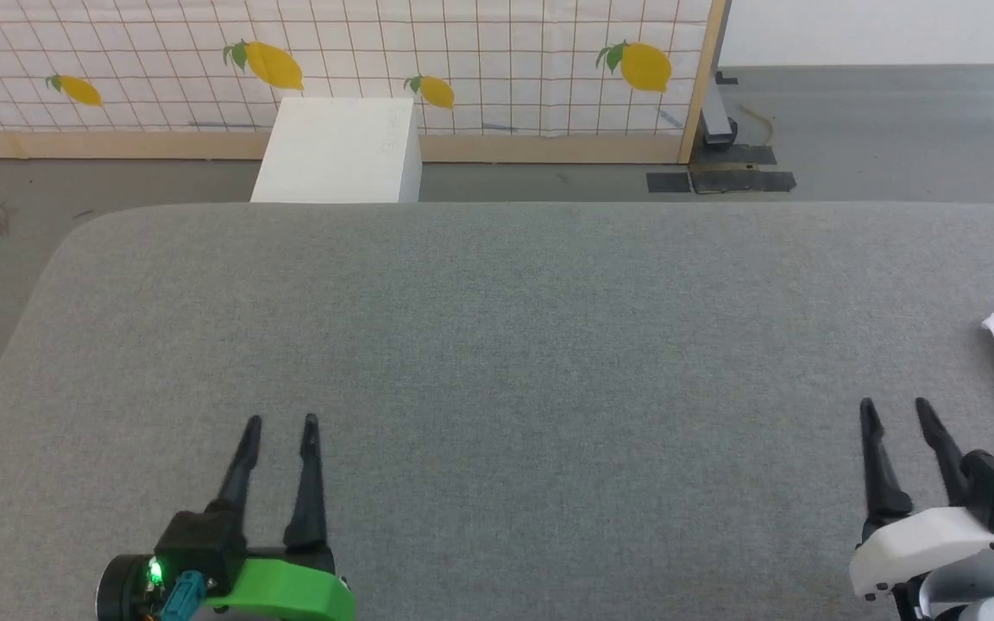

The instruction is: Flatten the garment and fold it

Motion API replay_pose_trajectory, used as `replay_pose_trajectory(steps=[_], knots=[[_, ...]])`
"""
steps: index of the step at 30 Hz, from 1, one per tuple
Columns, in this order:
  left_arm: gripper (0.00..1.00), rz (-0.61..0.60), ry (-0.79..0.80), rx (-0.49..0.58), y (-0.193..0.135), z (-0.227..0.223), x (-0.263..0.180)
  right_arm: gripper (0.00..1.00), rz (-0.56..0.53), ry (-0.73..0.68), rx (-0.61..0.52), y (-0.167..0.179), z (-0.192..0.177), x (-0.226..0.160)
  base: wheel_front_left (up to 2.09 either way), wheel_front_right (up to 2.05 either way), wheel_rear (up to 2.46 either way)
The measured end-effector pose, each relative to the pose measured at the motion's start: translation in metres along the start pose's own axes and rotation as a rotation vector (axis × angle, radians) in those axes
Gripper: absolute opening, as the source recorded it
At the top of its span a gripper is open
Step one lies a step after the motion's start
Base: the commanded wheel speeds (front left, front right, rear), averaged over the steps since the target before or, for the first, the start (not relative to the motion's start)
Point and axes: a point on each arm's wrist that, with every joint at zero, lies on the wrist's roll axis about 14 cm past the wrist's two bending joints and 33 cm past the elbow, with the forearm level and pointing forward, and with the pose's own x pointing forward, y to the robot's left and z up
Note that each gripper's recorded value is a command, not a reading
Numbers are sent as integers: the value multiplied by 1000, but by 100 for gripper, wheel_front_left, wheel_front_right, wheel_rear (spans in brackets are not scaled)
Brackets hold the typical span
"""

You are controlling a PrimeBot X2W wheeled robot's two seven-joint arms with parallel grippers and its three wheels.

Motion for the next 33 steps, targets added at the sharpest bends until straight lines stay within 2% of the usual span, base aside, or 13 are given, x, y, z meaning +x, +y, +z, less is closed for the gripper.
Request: replay_pose_trajectory(steps=[33], knots=[[0,14,46,27,5,-5,1,0,40,1,-4,13,5,2,0,0,0]])
